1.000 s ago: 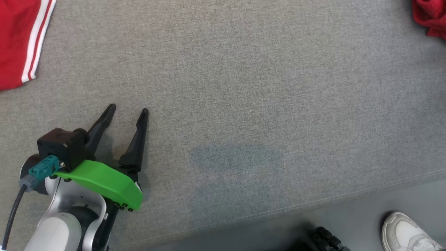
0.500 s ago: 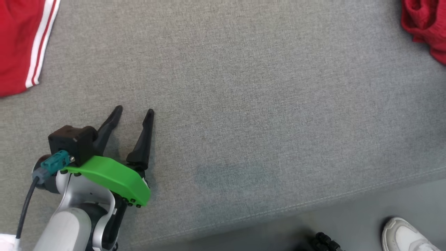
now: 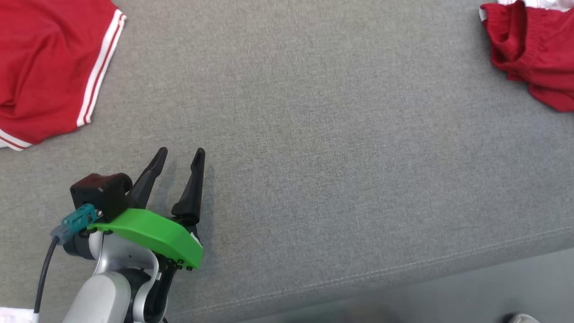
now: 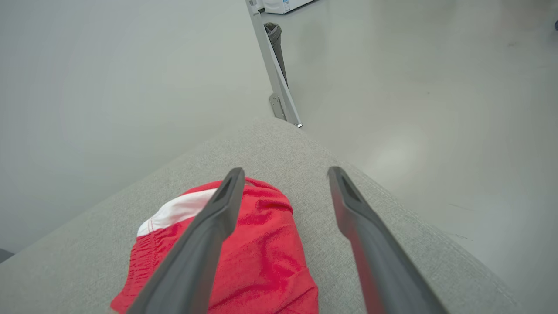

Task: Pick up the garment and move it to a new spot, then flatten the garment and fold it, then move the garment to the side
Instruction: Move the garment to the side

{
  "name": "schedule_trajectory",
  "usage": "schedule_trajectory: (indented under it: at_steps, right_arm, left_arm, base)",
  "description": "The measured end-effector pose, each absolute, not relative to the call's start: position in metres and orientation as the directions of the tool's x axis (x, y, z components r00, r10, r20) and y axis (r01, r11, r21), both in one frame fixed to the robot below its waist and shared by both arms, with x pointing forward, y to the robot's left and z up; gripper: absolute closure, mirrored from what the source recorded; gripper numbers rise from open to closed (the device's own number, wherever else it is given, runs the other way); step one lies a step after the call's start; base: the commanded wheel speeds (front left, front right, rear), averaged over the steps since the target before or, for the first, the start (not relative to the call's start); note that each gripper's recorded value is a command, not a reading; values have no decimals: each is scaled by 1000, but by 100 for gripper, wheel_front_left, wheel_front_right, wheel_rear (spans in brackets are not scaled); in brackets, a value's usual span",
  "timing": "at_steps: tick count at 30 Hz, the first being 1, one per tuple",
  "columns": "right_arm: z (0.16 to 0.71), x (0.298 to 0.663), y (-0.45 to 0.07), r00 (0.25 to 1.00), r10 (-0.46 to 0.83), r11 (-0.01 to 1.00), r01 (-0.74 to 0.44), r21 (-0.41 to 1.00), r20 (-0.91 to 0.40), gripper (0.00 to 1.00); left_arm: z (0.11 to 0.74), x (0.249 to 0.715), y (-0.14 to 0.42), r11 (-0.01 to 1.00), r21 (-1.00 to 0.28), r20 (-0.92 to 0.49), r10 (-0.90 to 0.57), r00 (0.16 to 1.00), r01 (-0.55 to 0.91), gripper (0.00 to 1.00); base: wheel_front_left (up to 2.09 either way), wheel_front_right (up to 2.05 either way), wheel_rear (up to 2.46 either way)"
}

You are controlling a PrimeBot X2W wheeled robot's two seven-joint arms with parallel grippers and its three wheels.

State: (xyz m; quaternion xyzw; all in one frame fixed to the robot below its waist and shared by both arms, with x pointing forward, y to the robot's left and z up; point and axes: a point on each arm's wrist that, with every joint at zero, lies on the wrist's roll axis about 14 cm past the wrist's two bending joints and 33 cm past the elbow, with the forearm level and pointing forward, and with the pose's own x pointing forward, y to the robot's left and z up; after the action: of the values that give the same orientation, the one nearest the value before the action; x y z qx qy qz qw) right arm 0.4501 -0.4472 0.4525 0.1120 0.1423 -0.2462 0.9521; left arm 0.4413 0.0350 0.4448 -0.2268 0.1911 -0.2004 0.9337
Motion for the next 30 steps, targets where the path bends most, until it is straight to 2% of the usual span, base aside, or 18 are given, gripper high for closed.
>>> schedule_trajectory:
  at_steps: [5, 10, 14, 21, 30]
  right_arm:
    - [499, 447, -448, 884, -446, 873, 464, 148, -138, 0]
    - [513, 444, -416, 930, -365, 920, 366, 140, -37, 0]
    - [493, 440, -369, 963, -261, 956, 267, 117, -66, 0]
    - [456, 419, -304, 978, -145, 985, 158, 74, -152, 0]
    - [448, 392, -232, 986, -71, 983, 95, 160, -149, 0]
  left_arm:
    - [465, 439, 48, 833, -480, -206, -411, 888, 275, 0]
    - [490, 436, 65, 852, -458, -129, -347, 929, 255, 0]
    - [501, 428, 81, 865, -456, -92, -282, 955, 211, 0]
    - [505, 401, 111, 893, -426, -72, -192, 979, 144, 0]
    - [505, 354, 157, 910, -415, -57, -33, 998, 7, 0]
  base:
    - [0, 0, 0]
    - [0, 0, 0]
    - [0, 0, 0]
    - [0, 0, 0]
    - [0, 0, 0]
